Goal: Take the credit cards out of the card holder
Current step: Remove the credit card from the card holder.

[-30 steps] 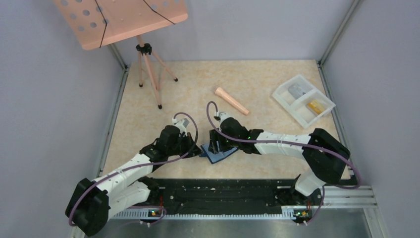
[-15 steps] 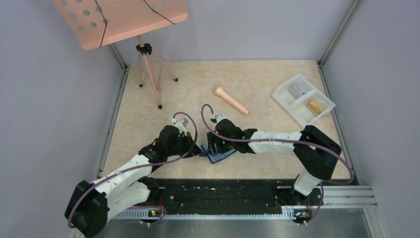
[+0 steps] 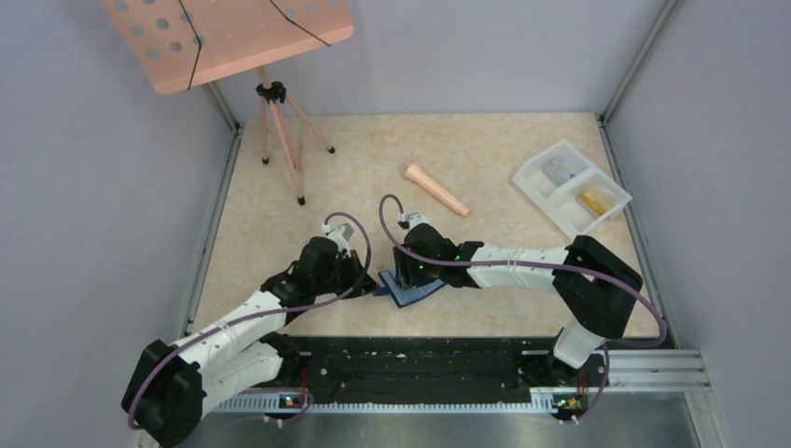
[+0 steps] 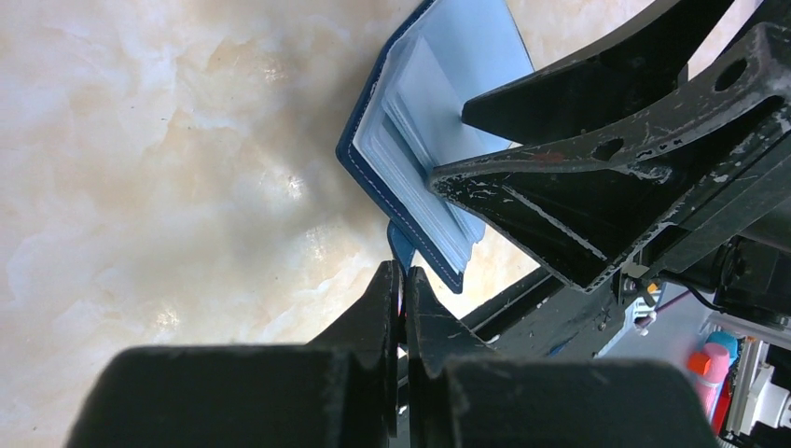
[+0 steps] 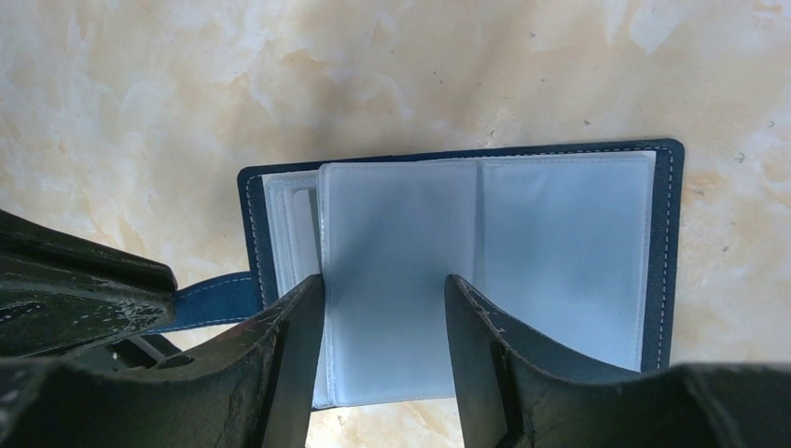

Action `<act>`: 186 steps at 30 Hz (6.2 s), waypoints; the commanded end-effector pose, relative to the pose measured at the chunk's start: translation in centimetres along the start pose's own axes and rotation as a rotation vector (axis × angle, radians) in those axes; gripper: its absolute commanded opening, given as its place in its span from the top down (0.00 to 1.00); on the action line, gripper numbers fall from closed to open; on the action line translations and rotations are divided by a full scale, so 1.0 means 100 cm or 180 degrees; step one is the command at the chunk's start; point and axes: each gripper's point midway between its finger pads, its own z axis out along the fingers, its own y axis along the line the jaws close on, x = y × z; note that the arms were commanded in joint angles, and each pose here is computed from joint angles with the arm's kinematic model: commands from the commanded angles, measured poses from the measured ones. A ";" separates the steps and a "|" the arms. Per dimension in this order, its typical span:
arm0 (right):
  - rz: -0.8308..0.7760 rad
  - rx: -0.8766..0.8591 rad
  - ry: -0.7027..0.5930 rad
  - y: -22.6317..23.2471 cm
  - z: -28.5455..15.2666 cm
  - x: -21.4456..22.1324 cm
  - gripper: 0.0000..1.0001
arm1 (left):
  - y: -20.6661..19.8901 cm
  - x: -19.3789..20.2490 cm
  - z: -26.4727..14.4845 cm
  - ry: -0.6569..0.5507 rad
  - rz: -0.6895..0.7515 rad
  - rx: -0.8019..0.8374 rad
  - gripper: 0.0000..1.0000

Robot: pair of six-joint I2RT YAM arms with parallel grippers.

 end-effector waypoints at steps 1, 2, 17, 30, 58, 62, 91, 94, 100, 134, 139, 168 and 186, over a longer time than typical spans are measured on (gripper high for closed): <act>-0.0046 0.0154 -0.0173 0.000 -0.009 -0.018 0.50 | -0.002 -0.005 -0.005 -0.0087 0.0081 0.0017 1.00; -0.0057 0.0200 -0.0187 -0.002 -0.011 -0.019 0.50 | -0.002 -0.005 -0.005 -0.0087 0.0081 0.0003 1.00; 0.0016 0.0435 -0.0272 -0.031 -0.027 -0.025 0.49 | 0.006 -0.001 -0.005 -0.0081 0.0060 -0.0092 1.00; 0.0031 0.0502 -0.0273 -0.041 -0.030 -0.025 0.46 | 0.009 -0.001 -0.004 -0.0075 0.0044 -0.0134 1.00; 0.0182 -0.0205 -0.0289 -0.002 -0.041 -0.031 0.51 | 0.022 -0.010 0.003 -0.0133 0.0006 -0.0411 1.00; 0.0194 -0.0408 -0.0260 0.008 -0.039 -0.027 0.55 | 0.021 -0.010 0.006 -0.0090 -0.0005 -0.0429 1.00; 0.0320 -0.0517 -0.0294 0.012 -0.034 -0.027 0.84 | 0.021 -0.013 0.006 -0.0075 0.0010 -0.0476 1.00; 0.0326 -0.0495 -0.0314 0.010 -0.035 -0.028 0.78 | 0.020 -0.013 0.005 -0.0075 0.0017 -0.0469 1.00; 0.0334 -0.0473 -0.0312 0.007 -0.034 -0.027 0.84 | 0.019 -0.013 0.006 -0.0061 0.0013 -0.0468 1.00; 0.0315 -0.0493 -0.0226 0.023 -0.008 -0.017 0.39 | 0.001 -0.019 0.007 -0.0037 -0.0049 -0.0270 1.00; 0.0212 -0.0329 -0.0246 0.026 -0.005 -0.019 0.38 | -0.002 -0.020 0.004 -0.0059 -0.0048 -0.0237 1.00; 0.0005 0.0117 -0.0182 0.018 -0.001 -0.012 0.42 | -0.005 -0.019 0.001 -0.0078 -0.0064 -0.0168 1.00; -0.0026 0.0244 -0.0330 0.011 -0.020 -0.024 0.41 | 0.004 -0.015 0.001 -0.0062 -0.0035 -0.0280 1.00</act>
